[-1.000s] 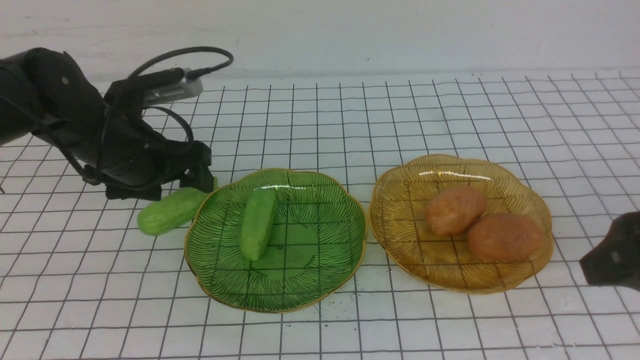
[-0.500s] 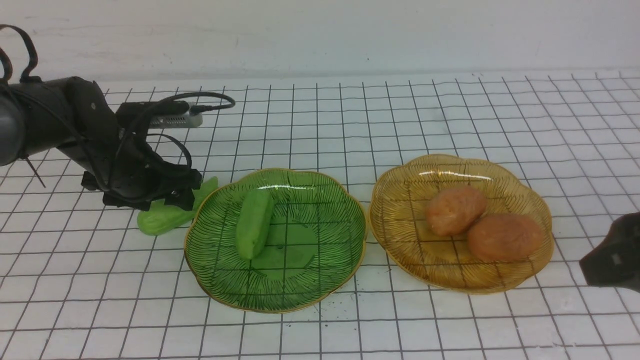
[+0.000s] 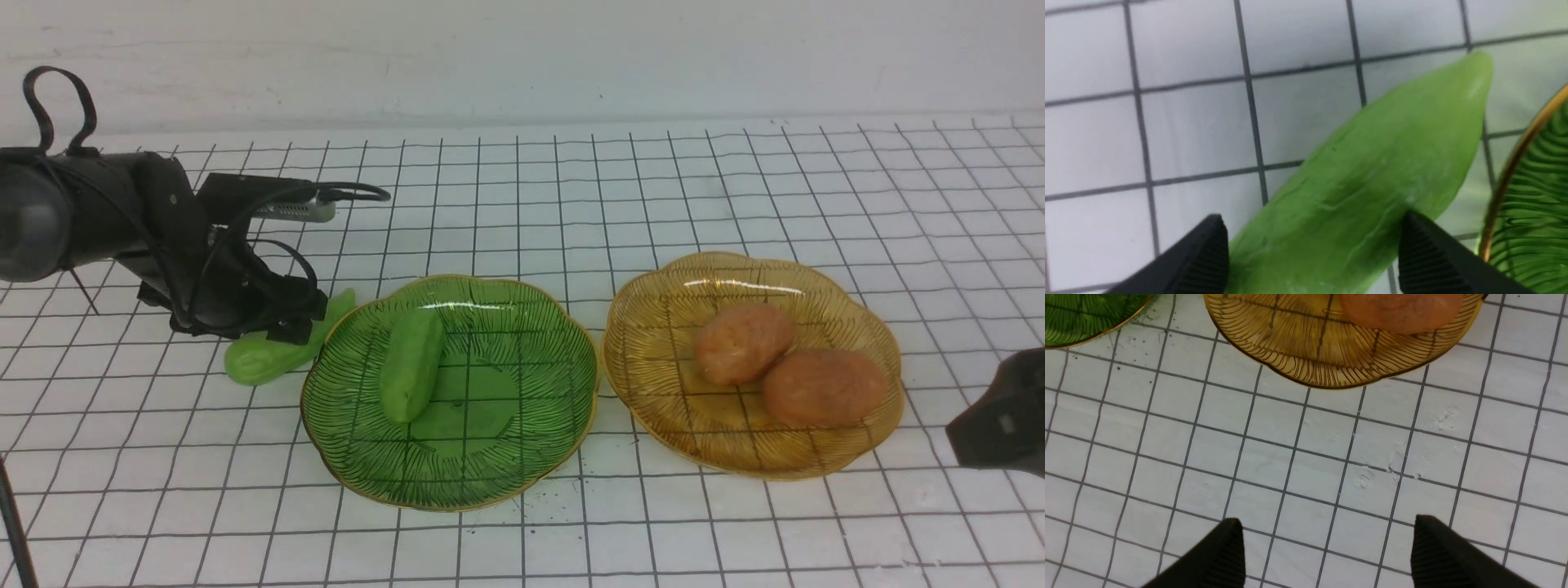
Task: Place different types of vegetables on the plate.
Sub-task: 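Put the green cucumber next to the left plate into that plate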
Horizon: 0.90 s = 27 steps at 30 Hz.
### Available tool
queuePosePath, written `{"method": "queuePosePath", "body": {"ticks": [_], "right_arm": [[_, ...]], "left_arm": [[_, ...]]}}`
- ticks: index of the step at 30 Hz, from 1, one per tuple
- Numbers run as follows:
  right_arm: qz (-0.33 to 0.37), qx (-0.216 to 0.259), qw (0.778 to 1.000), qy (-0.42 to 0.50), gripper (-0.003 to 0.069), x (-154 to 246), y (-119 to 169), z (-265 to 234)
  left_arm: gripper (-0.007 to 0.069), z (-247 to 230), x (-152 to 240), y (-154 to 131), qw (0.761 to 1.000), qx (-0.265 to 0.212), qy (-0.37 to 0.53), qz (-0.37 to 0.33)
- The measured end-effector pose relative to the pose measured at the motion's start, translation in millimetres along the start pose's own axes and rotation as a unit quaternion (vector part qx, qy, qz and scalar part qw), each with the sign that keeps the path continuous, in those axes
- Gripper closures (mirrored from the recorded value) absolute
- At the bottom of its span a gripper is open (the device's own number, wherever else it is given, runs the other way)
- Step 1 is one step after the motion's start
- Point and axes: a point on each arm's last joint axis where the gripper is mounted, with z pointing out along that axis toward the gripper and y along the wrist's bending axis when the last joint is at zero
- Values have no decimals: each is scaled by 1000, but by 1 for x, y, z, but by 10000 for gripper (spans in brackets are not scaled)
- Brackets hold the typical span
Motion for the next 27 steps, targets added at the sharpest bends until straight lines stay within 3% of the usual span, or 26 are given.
{"method": "queuePosePath", "body": {"ticks": [7, 12, 13, 17, 22, 27], "right_arm": [[0, 0, 1000, 0, 164, 0, 0, 0], [0, 0, 1000, 0, 164, 0, 0, 0], [0, 0, 1000, 0, 164, 0, 0, 0], [0, 0, 1000, 0, 164, 0, 0, 0], [0, 0, 1000, 0, 164, 0, 0, 0], [0, 0, 1000, 0, 164, 0, 0, 0]], "left_arm": [[132, 3, -1, 0, 1000, 0, 1, -3], [263, 1, -2, 0, 1000, 1, 18, -25], [321, -2, -4, 1, 999, -3, 29, -26], [326, -12, -8, 4, 997, -17, 73, -23], [326, -41, -25, 5, 997, -20, 64, -23], [326, -95, -37, -14, 998, 30, 25, -51]]}}
